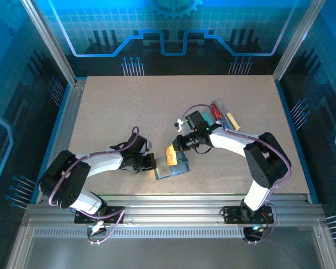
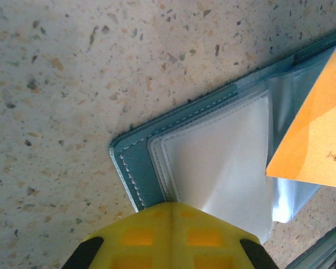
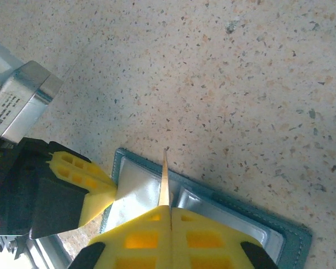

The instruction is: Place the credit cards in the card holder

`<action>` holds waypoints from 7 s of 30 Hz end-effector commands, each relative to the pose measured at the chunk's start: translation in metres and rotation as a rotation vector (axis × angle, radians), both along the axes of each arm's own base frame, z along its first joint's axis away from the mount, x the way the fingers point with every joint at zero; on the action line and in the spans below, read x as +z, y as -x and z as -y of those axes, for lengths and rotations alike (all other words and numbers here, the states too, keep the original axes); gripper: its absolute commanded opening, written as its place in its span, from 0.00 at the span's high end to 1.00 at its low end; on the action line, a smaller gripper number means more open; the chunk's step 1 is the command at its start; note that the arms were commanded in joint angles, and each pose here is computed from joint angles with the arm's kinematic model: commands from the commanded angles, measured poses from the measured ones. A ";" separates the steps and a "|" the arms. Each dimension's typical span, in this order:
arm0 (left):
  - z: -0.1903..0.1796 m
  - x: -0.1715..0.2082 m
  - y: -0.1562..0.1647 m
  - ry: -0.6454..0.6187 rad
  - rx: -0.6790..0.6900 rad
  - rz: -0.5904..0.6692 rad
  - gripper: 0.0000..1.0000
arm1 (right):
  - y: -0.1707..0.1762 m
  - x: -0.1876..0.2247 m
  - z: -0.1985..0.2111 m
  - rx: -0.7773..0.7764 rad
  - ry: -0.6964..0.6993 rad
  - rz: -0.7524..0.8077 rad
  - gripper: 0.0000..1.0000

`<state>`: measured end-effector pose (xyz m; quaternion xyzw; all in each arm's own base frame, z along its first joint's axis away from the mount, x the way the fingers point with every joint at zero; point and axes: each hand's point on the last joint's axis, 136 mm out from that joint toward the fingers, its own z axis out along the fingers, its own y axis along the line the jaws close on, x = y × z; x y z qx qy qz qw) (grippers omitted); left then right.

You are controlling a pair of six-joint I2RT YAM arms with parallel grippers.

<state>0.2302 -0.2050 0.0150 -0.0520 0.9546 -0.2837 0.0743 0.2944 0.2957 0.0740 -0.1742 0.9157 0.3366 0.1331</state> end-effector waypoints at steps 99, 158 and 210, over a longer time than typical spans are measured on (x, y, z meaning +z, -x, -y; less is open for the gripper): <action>-0.016 -0.023 0.018 -0.066 0.023 -0.062 1.00 | 0.042 -0.046 0.026 0.118 0.719 0.117 0.70; -0.019 -0.025 0.021 -0.076 0.025 -0.064 1.00 | 0.045 -0.071 0.040 0.157 0.798 0.016 0.71; -0.018 -0.022 0.025 -0.085 0.024 -0.043 1.00 | 0.060 -0.023 -0.048 0.161 0.404 -0.067 0.68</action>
